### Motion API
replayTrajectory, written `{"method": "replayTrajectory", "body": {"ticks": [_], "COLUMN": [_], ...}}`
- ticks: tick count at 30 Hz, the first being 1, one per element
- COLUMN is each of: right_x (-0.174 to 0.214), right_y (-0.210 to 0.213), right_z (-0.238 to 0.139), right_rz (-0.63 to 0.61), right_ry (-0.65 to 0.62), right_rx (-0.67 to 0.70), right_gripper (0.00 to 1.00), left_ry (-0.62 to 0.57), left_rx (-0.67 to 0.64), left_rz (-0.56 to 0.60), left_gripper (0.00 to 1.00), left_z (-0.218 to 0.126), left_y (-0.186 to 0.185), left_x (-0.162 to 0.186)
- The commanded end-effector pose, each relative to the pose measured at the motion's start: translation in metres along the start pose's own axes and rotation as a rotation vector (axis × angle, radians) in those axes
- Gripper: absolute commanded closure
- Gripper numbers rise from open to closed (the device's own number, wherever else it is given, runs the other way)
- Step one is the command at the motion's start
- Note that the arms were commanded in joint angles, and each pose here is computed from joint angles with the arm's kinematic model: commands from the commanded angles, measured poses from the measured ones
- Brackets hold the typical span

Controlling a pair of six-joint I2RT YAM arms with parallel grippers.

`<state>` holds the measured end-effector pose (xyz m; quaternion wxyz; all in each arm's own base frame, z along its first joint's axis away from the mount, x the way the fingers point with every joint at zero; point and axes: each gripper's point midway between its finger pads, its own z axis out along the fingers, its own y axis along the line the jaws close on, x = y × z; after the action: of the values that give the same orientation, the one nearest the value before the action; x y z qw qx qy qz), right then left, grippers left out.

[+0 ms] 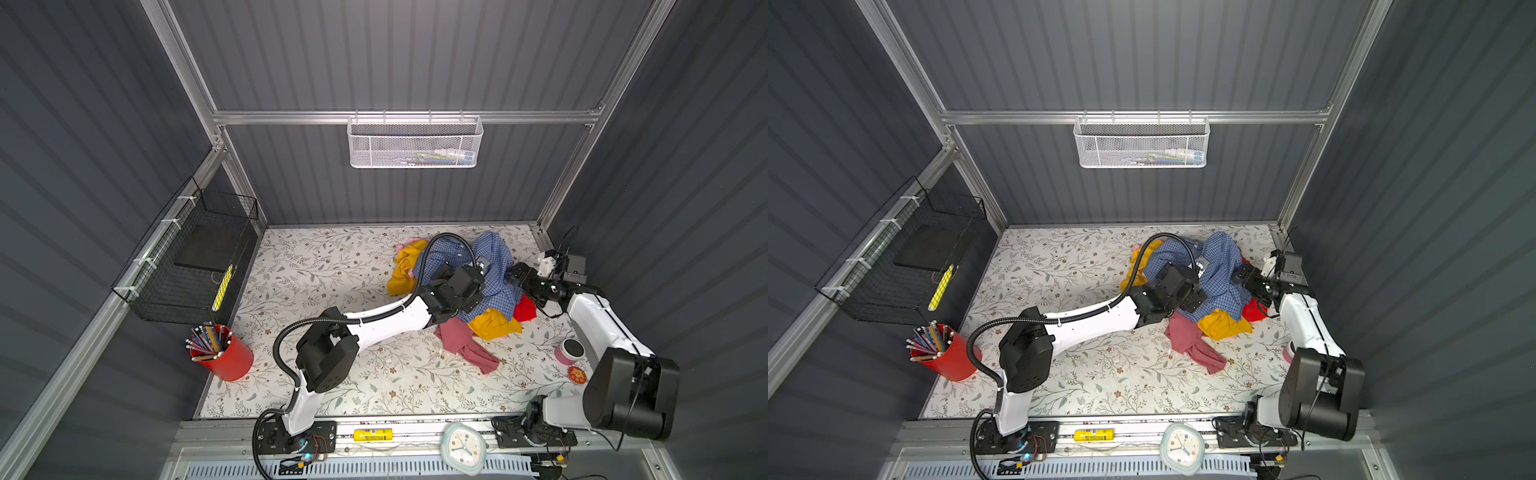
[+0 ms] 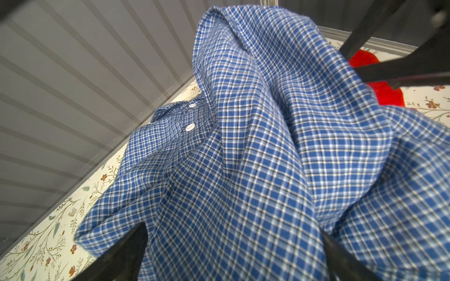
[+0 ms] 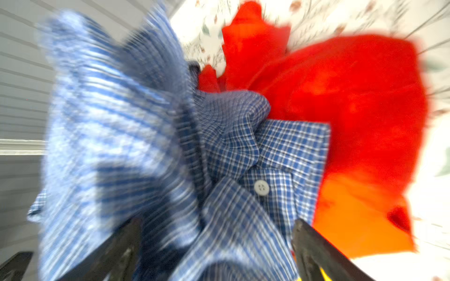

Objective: Pick out a specific cloth from the pile

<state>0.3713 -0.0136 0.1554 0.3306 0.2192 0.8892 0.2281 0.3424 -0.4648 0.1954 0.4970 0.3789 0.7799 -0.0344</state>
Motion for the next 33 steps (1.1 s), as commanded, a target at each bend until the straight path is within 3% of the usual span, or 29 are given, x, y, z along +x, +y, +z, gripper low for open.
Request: {"method": "replayTrajectory", "body": {"ticks": [1,9,26,33], "right_x": [0.012,0.037,0.027,0.021], "right_y": [-0.019,-0.036,-0.025,-0.011], "right_z": [-0.004,0.018,0.045,0.032], "right_rz": [-0.003,0.064,0.057,0.022], "right_ry": [0.049,0.135,0.147,0.112], "right_rx": [0.086,0.076,-0.047,-0.079], "right_gripper": [0.03,0.03,0.07,0.16], "left_ry": [-0.044,-0.053,-0.056,-0.053], "left_rx": [-0.003,-0.01,-0.016,-0.009], "left_rz": [-0.011,-0.005,-0.012,-0.013], "left_gripper": [0.0,0.0,0.0,0.0], "left_z": [-0.01,-0.015,-0.02,-0.019], "left_y": [0.008,0.012,0.015,0.013], "left_x": [-0.014,-0.013,-0.012,-0.011]}}
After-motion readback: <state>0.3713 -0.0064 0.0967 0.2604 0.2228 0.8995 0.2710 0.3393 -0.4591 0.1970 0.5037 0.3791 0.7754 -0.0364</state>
